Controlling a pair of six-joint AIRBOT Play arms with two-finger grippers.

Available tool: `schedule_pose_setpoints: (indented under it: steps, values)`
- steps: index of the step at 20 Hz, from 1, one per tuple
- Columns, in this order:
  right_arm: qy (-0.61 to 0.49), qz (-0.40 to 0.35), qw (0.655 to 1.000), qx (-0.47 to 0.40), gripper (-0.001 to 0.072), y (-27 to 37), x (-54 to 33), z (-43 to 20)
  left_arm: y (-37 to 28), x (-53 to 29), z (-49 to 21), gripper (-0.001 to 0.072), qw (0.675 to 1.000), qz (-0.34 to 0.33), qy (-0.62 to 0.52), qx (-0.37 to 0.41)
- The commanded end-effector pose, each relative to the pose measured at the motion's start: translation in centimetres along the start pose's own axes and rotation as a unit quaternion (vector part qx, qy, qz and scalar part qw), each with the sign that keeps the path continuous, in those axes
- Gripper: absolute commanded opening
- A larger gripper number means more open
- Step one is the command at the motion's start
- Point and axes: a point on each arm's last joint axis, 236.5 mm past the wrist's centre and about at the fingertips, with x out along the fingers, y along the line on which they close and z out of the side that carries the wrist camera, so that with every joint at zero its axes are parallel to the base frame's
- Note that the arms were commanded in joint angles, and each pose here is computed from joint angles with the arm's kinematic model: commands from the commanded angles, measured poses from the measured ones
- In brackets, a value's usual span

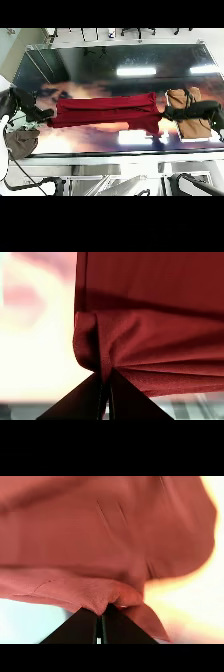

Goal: Fold the shirts.

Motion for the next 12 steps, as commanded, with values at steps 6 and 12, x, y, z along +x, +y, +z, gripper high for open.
schedule_pose_setpoints:
  steps: [6,12]
  values:
    - [-0.027,0.021,0.999,-0.027,0.003,2.5,7.3,10.8,-1.5,1.7,9.8,0.0015,0.999,-0.009,-0.029,0.008]
    - [-0.009,0.013,1.0,-0.015,0.003,0.3,10.2,11.4,-6.0,4.8,13.8,0.0015,0.993,-0.112,-0.025,0.002]
